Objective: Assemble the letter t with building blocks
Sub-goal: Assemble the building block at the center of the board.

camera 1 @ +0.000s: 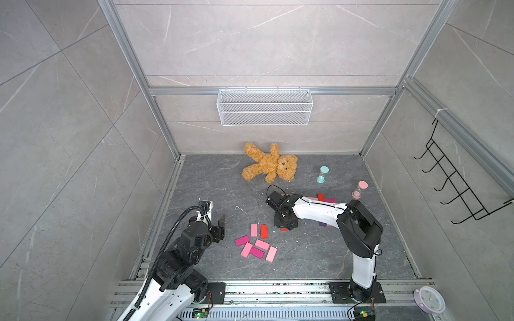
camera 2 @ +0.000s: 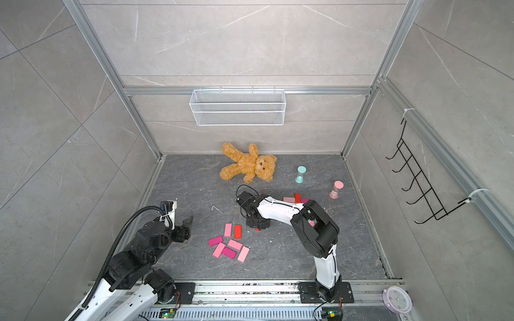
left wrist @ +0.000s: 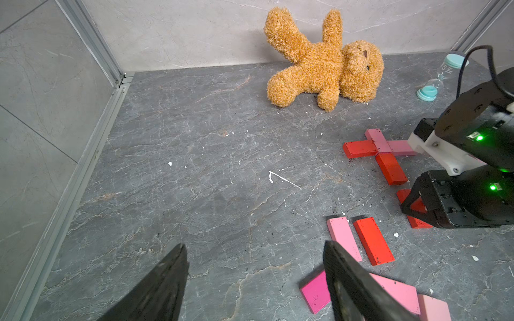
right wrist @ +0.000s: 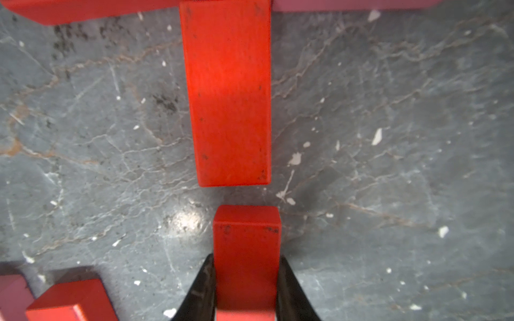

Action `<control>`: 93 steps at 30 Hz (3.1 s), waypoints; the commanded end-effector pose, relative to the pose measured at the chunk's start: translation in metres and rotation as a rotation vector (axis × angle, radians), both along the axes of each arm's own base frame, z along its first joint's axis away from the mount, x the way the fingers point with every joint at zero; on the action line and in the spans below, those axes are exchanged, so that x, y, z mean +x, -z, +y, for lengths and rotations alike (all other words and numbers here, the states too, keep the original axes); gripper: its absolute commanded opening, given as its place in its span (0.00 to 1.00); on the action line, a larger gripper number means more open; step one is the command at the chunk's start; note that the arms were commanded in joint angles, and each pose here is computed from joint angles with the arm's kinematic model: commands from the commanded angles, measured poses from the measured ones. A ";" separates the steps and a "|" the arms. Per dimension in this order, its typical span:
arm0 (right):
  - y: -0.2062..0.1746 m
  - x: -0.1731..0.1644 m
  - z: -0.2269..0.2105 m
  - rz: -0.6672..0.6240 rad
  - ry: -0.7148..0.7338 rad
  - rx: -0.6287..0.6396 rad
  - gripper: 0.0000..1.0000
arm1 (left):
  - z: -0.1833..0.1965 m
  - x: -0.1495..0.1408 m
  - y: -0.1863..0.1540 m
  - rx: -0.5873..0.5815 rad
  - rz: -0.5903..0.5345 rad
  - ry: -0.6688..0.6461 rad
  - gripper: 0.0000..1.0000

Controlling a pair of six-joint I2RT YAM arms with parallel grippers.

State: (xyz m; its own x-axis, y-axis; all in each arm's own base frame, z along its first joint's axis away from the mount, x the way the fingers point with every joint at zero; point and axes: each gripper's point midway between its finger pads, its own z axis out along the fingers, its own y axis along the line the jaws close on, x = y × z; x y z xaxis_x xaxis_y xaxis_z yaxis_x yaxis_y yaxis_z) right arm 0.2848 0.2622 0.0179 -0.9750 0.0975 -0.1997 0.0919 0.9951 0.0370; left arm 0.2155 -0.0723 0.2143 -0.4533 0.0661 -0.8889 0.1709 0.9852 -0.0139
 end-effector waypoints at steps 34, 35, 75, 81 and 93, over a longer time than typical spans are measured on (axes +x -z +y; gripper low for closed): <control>0.010 0.012 -0.004 0.007 -0.030 -0.035 0.29 | 0.000 0.001 -0.010 -0.016 -0.023 -0.006 0.79; 0.010 0.012 -0.004 0.006 -0.031 -0.035 0.29 | 0.000 0.001 -0.010 -0.015 -0.023 -0.006 0.79; 0.019 0.017 -0.011 0.022 -0.025 -0.049 0.31 | 0.001 0.003 -0.006 -0.003 -0.010 -0.018 0.79; 0.019 0.017 -0.010 0.024 -0.027 -0.047 0.32 | 0.002 0.003 -0.005 0.000 -0.008 -0.019 0.79; 0.016 0.014 -0.007 0.028 -0.045 -0.017 0.47 | 0.001 0.003 -0.005 -0.004 -0.007 -0.016 0.79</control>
